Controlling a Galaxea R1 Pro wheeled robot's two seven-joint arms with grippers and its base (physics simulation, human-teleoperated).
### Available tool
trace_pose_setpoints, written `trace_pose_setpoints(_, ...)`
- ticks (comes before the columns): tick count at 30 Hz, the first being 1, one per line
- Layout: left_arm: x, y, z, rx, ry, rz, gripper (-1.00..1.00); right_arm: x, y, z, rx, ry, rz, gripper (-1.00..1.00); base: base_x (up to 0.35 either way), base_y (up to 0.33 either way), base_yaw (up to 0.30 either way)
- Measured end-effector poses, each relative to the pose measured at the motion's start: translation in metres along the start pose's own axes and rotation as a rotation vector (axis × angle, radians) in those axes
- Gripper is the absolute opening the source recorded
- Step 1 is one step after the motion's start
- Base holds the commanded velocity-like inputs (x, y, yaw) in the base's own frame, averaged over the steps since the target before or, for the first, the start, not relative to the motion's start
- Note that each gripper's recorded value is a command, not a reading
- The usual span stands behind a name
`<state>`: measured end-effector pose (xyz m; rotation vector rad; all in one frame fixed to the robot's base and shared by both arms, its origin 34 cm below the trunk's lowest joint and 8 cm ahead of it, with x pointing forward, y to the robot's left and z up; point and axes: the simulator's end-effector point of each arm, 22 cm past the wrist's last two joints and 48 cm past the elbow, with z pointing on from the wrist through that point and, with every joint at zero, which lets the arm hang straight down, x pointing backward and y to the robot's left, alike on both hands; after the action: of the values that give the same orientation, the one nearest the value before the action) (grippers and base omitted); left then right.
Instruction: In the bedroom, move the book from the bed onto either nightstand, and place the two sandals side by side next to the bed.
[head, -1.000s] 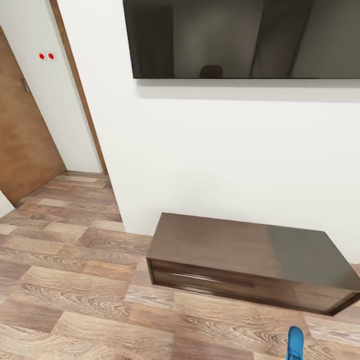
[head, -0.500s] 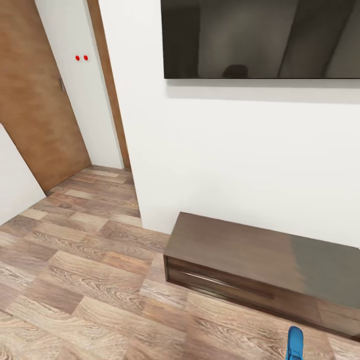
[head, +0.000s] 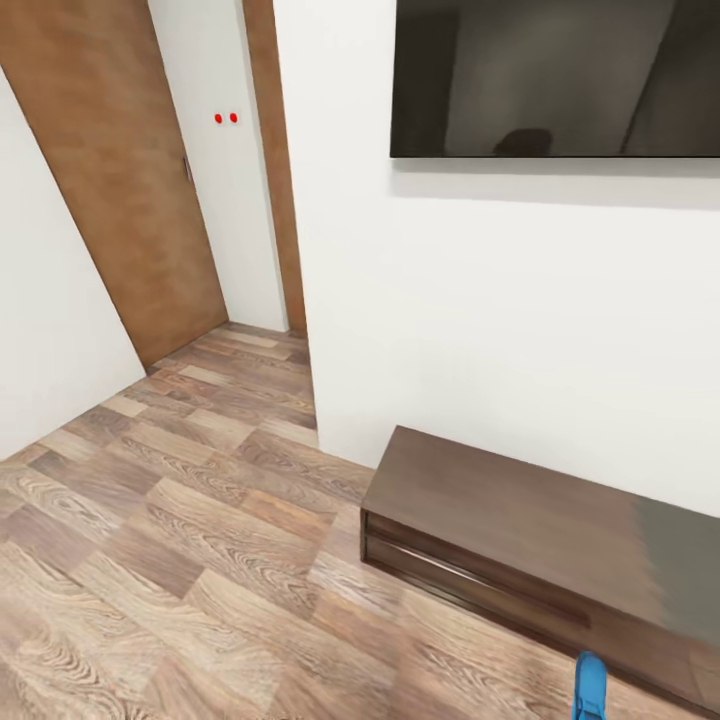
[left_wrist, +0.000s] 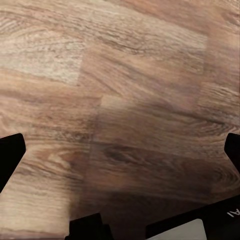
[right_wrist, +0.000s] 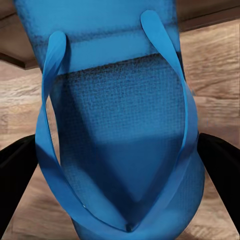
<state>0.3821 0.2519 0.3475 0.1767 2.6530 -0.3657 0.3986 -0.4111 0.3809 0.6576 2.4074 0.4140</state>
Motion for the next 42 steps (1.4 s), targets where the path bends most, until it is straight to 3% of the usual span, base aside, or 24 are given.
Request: trace_pose_setpoints(42, -0.0002, -0.0008, 0.0004, 0.000, 0.000, 0.000, 1.00, -0.0009, 0.0003, 0.0000, -0.002, -0.002, -0.001, -1.00, 0.000, 0.000, 0.271)
